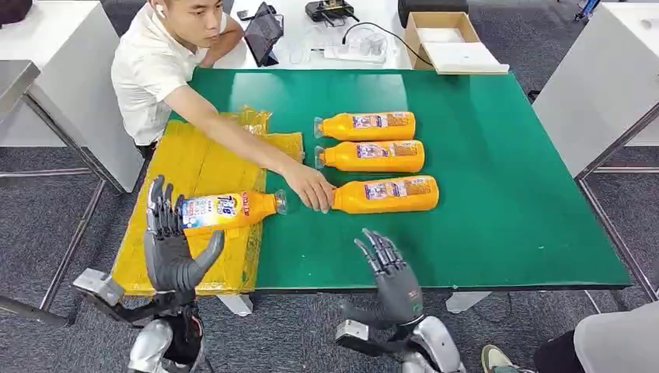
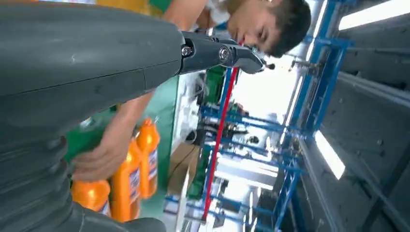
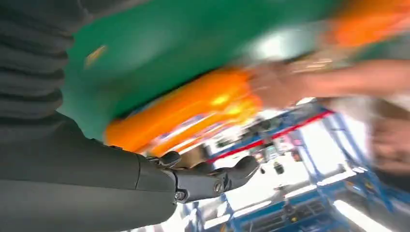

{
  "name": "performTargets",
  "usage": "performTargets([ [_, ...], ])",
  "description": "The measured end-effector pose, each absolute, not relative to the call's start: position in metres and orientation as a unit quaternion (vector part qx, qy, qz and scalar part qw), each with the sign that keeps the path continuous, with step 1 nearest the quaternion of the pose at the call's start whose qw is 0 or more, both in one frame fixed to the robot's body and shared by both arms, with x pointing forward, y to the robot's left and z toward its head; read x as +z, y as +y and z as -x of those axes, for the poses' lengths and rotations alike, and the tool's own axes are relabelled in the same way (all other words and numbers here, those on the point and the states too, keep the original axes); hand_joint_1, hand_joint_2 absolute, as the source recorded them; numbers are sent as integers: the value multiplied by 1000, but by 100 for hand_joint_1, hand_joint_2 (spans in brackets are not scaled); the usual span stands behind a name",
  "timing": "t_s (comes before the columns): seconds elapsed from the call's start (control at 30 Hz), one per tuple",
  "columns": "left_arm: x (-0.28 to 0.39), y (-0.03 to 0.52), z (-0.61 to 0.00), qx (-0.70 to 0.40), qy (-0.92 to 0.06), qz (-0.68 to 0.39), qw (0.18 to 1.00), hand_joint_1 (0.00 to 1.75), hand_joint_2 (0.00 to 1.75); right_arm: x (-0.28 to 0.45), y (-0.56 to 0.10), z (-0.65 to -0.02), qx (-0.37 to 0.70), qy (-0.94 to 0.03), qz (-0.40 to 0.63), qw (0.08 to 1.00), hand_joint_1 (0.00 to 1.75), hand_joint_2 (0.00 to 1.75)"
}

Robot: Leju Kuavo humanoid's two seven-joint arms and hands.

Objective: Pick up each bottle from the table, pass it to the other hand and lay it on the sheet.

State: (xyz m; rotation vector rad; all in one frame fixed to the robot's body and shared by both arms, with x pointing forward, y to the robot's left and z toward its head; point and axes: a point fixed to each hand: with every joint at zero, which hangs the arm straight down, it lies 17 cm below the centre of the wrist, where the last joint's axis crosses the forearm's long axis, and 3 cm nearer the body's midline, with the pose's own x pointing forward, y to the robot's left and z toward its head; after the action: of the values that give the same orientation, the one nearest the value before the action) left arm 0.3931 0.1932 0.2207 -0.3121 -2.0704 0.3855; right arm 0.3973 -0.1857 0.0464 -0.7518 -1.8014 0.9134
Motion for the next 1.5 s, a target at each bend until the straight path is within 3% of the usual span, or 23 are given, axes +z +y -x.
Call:
performTargets([
  [0.23, 225, 167, -374, 138, -854, 139, 481, 0, 175, 43, -241, -424, 394, -693, 376, 472, 0, 175],
  [0.73, 226, 141, -367, 118, -850, 160, 487, 0, 175, 11, -285, -459, 448, -584, 443, 512, 0, 175],
  [1.5, 227, 126, -368, 108, -843, 179, 496, 0, 175, -1, -317, -500, 473, -503, 458, 561, 0, 175],
])
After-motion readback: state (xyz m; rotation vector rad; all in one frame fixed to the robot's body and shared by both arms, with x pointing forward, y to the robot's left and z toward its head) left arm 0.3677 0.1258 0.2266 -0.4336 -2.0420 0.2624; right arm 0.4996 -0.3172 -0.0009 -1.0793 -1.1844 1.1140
